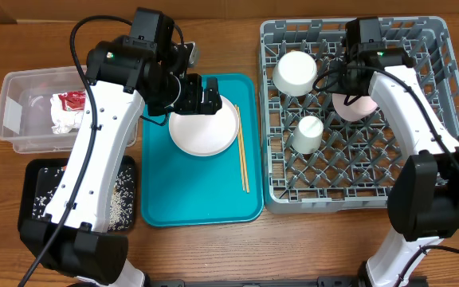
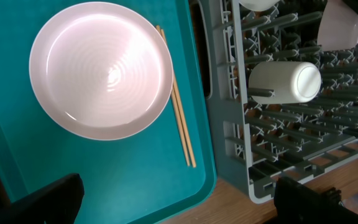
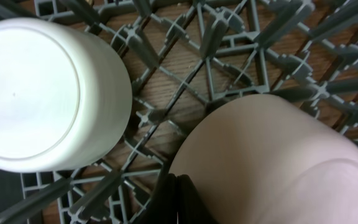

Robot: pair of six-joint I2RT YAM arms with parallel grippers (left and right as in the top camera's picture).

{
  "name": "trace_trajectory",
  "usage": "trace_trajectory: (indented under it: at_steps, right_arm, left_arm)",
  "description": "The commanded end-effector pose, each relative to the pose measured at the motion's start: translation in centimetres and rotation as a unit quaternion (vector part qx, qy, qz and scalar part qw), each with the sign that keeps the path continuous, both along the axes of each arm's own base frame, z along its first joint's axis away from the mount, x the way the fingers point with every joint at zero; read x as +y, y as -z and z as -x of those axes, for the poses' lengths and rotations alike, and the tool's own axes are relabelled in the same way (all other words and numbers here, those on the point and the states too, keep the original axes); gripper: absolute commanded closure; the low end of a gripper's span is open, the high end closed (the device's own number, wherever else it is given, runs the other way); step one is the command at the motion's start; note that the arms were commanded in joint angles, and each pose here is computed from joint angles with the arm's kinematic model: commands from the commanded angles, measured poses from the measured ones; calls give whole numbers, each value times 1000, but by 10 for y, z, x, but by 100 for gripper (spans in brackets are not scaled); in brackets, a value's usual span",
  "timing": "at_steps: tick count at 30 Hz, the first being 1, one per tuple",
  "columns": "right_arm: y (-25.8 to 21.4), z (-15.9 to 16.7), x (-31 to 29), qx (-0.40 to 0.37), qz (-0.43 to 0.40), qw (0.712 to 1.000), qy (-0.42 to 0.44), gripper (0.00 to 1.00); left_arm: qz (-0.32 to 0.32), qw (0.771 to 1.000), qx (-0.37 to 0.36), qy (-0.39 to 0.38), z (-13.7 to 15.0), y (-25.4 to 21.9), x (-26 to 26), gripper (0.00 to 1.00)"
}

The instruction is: Sort waste into correct bins and load items into the dishwasher

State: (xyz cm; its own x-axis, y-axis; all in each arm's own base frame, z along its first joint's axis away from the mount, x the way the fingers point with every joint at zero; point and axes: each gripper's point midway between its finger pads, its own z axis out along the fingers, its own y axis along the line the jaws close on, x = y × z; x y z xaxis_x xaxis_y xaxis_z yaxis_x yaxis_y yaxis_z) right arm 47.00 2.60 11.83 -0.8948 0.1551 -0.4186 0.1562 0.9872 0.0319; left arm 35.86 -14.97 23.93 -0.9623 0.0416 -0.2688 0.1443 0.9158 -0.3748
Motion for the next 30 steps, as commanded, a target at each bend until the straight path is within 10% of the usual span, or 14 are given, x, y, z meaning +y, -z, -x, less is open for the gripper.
trace_trajectory:
  at_steps: [1,19,30]
  right_arm:
    - [-2,-3,-29,-3,42,999,32,96]
    - [-106,-15,20,-107,-125,986,-26,95]
    - [-67,15,-19,-18,-82,996,41,95]
  left_arm:
    - [0,1000,-14,6,0,-9,-2,0]
    - [0,1000,-14,6,0,-9,-2,0]
    - [0,1000,-14,6,0,-9,-2,0]
